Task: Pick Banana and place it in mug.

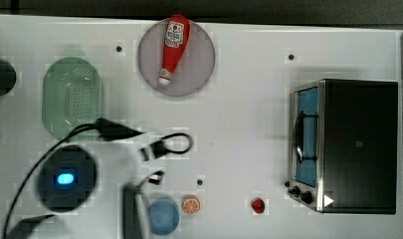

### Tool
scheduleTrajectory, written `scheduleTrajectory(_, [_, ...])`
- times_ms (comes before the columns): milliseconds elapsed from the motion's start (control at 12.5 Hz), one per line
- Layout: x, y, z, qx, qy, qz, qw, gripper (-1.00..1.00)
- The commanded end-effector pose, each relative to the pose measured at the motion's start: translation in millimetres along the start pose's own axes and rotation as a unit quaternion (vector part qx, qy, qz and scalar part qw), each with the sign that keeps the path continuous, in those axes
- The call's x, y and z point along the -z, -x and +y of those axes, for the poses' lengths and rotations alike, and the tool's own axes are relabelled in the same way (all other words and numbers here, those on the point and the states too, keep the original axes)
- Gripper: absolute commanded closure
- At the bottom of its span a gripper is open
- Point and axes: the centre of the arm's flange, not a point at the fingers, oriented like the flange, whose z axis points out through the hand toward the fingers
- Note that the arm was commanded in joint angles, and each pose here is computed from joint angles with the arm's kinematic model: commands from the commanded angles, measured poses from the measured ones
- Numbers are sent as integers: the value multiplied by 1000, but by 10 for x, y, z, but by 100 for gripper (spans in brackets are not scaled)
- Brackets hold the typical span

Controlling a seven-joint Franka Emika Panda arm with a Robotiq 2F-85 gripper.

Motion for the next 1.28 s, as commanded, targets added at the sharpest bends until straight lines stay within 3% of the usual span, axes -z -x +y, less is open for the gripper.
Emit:
scheduleTrajectory(80, [-82, 307, -437, -90, -6, -6, 996, 45])
scheduleTrajectory(640, [-1132, 216, -778, -103, -43, -19, 994, 46])
scheduleTrajectory(720, [-1236, 195, -769, -106, -46, -21, 993, 37])
scheduleTrajectory(960, [-1429, 122, -693, -117, -41, -34, 992, -26])
scheduleTrajectory(1200, [-1272, 75, -699, -119, -52, -20, 991, -95])
scheduleTrajectory(1280, [-1161, 54, -696, -121, -59, -10, 991, -100])
